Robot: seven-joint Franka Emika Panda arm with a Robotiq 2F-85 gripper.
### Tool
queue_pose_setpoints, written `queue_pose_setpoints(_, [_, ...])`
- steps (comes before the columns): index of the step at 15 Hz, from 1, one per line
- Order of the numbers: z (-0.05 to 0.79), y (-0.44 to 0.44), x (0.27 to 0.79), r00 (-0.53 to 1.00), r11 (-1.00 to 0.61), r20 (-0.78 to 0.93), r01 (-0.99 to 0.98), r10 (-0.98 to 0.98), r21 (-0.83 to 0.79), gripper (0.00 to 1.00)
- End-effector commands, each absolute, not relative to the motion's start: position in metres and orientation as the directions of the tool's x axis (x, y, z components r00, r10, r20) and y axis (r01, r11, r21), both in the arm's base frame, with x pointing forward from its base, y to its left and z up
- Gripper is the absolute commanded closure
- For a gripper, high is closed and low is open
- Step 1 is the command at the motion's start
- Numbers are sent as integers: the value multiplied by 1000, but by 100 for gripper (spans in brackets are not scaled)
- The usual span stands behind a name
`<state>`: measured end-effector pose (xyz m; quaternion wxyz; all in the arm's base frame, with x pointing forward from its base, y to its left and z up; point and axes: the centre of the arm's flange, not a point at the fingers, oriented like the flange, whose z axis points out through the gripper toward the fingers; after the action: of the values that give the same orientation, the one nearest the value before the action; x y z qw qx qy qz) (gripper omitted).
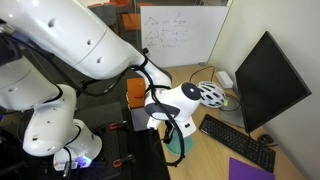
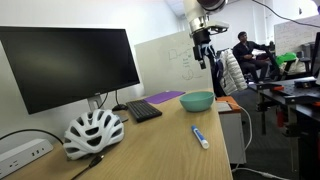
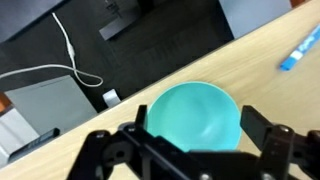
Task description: Move the green bowl to the left side of the desk
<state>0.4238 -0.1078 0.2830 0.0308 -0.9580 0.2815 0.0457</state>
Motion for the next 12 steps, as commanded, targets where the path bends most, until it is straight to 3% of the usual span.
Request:
queue_pose_setpoints(1, [255,-109,435,713,-715,-90,-699,-695,-18,0])
queue_pose_setpoints(12, [176,-92,432,200,-209,-96,-974,-975,90,0])
